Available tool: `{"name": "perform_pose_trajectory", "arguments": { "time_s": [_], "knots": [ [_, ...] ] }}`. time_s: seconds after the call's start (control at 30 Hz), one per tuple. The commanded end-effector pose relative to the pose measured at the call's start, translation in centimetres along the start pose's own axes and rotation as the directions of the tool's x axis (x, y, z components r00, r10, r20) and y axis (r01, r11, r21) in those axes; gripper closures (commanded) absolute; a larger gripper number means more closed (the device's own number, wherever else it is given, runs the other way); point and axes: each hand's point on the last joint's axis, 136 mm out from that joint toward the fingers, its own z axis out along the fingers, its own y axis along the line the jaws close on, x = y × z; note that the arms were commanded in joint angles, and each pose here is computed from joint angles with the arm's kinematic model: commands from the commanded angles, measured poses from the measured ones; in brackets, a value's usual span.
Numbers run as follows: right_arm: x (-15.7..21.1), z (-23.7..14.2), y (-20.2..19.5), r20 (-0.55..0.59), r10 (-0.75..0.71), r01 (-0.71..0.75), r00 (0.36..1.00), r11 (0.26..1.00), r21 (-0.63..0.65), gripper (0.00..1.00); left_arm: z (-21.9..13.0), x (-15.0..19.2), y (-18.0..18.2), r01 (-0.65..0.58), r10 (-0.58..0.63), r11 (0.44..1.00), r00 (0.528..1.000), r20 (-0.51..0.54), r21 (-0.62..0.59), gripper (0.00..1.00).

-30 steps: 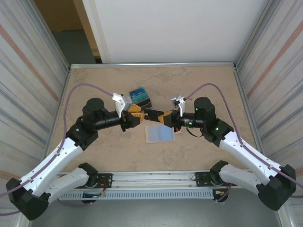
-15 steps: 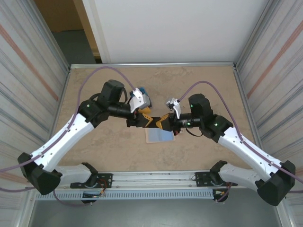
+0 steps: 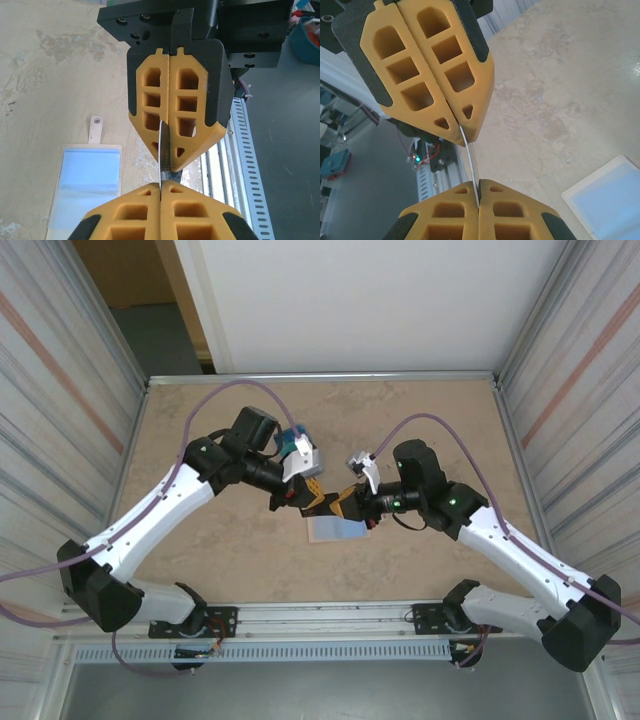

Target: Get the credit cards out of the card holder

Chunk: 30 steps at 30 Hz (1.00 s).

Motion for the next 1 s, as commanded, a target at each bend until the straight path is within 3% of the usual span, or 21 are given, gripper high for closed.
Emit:
{"name": "perform_pose_trajectory", "arguments": {
  "time_s": [0.0, 0.07, 0.1, 0.2, 0.3, 0.33, 0.37, 0.63, 0.97],
  "knots": [
    [-2.0, -0.8, 0.3, 0.062, -0.063, 0.061, 0.996, 0.997, 0.045, 0.88, -0.1, 0.5, 1.2, 0.001, -0.002, 0.999, 1.0, -0.023, -0.041, 1.0],
    [-2.2, -1.1, -0.5, 0.08, -0.066, 0.058, 0.995, 0.993, 0.102, 0.76, -0.3, 0.7, 2.3, 0.013, -0.014, 0.997, 1.0, -0.02, -0.08, 1.0],
    [-2.3, -1.3, -1.1, 0.092, -0.066, 0.053, 0.994, 0.989, 0.137, 0.57, -0.4, 0.8, 2.9, 0.018, -0.019, 0.995, 1.0, -0.015, -0.098, 1.0],
    [-2.6, -2.4, -2.3, 0.135, -0.068, 0.036, 0.989, 0.973, 0.229, 0.31, -0.8, 1.1, 5.0, 0.015, -0.016, 0.983, 1.0, -0.003, -0.182, 1.0],
    [-2.9, -3.3, -3.7, 0.173, -0.066, 0.008, 0.983, 0.949, 0.314, 0.19, -1.0, 2.1, 8.0, 0.01, -0.019, 0.952, 0.999, -0.027, -0.305, 1.0],
    [-3.0, -3.7, -4.0, 0.188, -0.062, -0.004, 0.98, 0.942, 0.336, 0.06, -1.1, 2.4, 9.1, 0.004, -0.018, 0.938, 0.999, -0.037, -0.345, 1.0],
    [-3.1, -3.9, -4.4, 0.199, -0.059, -0.016, 0.978, 0.934, 0.356, 0.01, -1.1, 2.6, 10.0, 0.003, -0.021, 0.927, 0.999, -0.043, -0.375, 1.0],
    [-3.4, -6.2, -9.2, 0.292, 0.028, -0.192, 0.956, 0.811, 0.553, 0.02, -1.3, 4.1, 18.2, -0.004, -0.029, 0.848, 0.998, -0.053, -0.53, 1.0],
    [-1.6, -7.8, -14.2, 0.339, 0.138, -0.346, 0.931, 0.63, 0.695, 0.02, 0.8, 6.8, 23.5, 0.048, -0.077, 0.864, 0.996, -0.038, -0.501, 1.0]
  ]
}}
